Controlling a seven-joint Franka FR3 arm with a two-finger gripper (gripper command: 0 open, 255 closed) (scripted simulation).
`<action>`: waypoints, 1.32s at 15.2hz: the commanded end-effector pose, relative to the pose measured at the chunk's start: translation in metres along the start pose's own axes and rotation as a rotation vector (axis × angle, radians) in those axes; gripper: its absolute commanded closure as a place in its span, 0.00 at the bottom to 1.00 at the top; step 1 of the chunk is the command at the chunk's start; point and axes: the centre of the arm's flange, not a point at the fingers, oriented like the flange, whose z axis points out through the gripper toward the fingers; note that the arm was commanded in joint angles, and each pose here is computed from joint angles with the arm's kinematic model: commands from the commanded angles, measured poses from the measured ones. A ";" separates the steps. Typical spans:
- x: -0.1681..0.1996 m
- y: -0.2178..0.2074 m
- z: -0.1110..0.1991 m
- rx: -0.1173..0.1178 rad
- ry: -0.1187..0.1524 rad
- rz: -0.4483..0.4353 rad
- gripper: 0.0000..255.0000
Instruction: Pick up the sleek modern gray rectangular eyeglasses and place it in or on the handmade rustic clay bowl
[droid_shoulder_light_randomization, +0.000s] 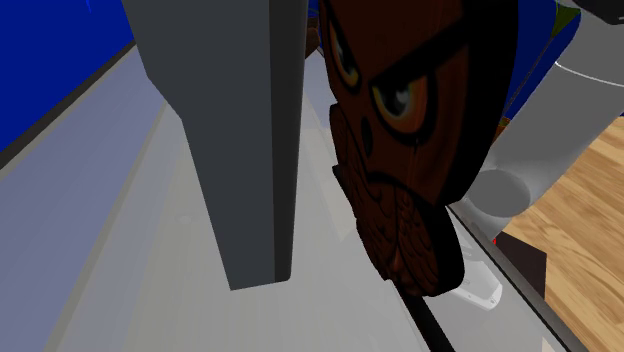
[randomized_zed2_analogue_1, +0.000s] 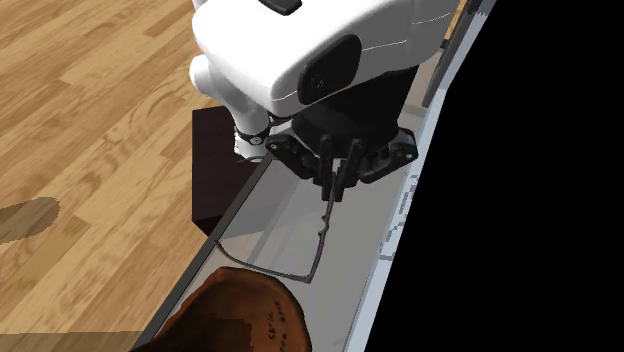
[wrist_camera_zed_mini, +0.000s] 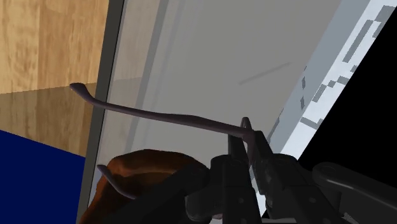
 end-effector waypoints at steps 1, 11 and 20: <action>0.027 0.012 0.004 -0.001 0.000 0.000 1.00; 0.128 0.058 0.024 -0.001 0.000 0.000 1.00; 0.124 0.056 0.072 -0.001 0.000 0.000 1.00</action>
